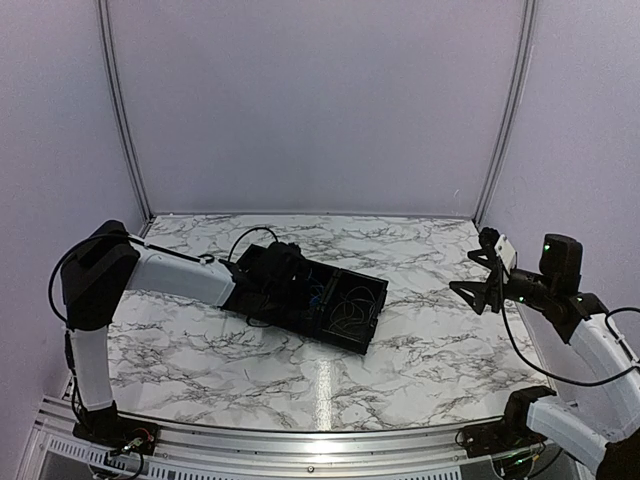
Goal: Untangle the cables
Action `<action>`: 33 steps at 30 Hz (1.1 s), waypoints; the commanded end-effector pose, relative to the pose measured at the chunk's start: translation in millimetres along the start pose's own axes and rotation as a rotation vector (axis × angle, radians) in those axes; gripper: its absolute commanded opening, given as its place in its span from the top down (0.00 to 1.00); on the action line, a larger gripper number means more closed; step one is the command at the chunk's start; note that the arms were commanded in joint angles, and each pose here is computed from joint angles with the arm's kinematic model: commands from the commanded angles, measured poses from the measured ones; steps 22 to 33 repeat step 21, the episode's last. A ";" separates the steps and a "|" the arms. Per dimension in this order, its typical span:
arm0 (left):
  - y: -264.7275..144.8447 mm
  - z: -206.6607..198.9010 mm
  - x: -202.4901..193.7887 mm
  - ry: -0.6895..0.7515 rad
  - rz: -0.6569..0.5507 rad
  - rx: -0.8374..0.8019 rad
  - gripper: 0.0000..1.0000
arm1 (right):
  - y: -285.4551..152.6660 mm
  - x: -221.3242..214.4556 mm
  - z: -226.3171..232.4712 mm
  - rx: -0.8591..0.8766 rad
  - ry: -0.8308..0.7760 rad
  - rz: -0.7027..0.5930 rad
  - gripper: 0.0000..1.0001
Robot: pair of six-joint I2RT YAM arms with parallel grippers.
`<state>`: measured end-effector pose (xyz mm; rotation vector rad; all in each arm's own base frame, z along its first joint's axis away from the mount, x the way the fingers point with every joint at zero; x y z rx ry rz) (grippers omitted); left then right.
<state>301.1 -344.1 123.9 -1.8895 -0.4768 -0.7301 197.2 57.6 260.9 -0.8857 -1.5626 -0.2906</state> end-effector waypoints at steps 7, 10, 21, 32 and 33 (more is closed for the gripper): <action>-64.5 13.4 20.4 0.072 -0.030 0.093 0.55 | 0.2 0.5 -4.7 -0.027 0.016 0.016 0.12; -87.6 10.8 32.4 0.120 -0.066 0.073 0.51 | 2.9 3.1 -12.3 -0.060 0.055 0.022 0.10; -188.2 33.3 89.5 0.324 -0.248 0.231 0.21 | -3.1 61.4 -74.5 -0.417 0.264 -0.020 0.01; -188.2 33.3 89.5 0.324 -0.248 0.231 0.21 | -3.1 61.4 -74.5 -0.417 0.264 -0.020 0.01; -188.2 33.3 89.5 0.324 -0.248 0.231 0.21 | -3.1 61.4 -74.5 -0.417 0.264 -0.020 0.01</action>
Point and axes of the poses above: each gripper's point midway between its finger pads, its own y axis out along the fingers, its own z axis along the line the jaws close on, x = y × z, the point moved 9 cm from there along -y, back along the fingers, and after that the axes turned 1 degree about y, right-handed, at the moved point
